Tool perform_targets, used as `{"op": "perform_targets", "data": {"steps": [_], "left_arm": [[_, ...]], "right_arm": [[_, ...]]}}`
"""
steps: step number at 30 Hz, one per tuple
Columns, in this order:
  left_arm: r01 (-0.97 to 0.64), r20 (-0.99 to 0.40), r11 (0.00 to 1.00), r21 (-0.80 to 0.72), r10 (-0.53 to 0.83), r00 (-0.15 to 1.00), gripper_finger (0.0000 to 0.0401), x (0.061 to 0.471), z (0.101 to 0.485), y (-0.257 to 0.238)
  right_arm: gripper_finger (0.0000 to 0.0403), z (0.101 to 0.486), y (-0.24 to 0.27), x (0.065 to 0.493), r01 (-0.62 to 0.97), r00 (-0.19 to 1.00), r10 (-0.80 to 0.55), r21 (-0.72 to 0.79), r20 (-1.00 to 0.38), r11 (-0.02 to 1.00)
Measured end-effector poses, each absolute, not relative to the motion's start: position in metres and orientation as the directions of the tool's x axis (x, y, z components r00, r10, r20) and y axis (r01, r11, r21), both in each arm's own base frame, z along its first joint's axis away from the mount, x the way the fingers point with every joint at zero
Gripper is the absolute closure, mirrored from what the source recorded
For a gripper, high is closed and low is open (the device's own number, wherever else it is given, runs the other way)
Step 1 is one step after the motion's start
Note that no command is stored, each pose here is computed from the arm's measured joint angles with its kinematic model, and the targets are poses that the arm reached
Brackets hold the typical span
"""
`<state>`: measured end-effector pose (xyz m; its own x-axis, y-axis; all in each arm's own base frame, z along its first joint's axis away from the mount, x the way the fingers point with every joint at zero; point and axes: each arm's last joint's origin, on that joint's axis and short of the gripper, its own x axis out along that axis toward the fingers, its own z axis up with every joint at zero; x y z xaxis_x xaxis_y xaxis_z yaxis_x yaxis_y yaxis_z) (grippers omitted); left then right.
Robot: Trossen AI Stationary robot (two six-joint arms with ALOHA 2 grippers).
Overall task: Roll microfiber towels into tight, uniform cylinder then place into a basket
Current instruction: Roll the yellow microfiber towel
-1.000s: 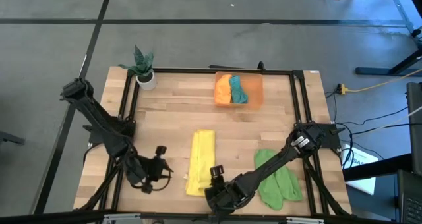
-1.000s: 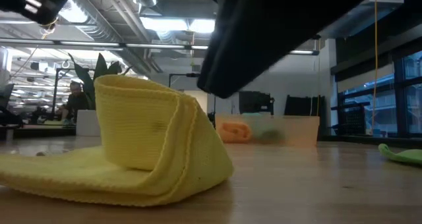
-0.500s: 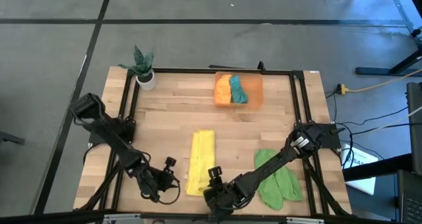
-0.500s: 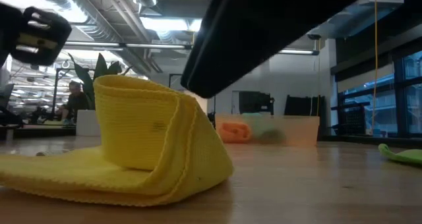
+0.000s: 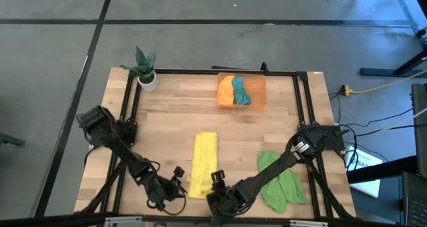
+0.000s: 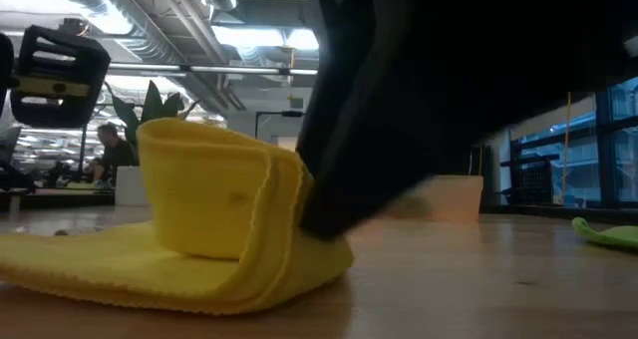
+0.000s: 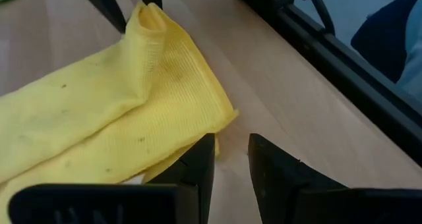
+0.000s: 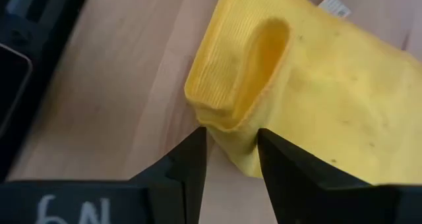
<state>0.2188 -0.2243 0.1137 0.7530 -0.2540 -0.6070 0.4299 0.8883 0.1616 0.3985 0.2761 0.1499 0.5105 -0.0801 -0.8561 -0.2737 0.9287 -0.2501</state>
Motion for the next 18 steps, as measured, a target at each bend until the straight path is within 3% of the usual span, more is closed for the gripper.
{"op": "perform_targets", "data": {"steps": [18], "left_arm": [[0.461,-0.676,0.832,0.309,-0.149,0.722,0.0317,0.234,0.106,-0.228]], "right_arm": [[0.0265,0.150,0.278,0.400,-0.271,0.526,-0.069,-0.244,-0.848,0.931]]}}
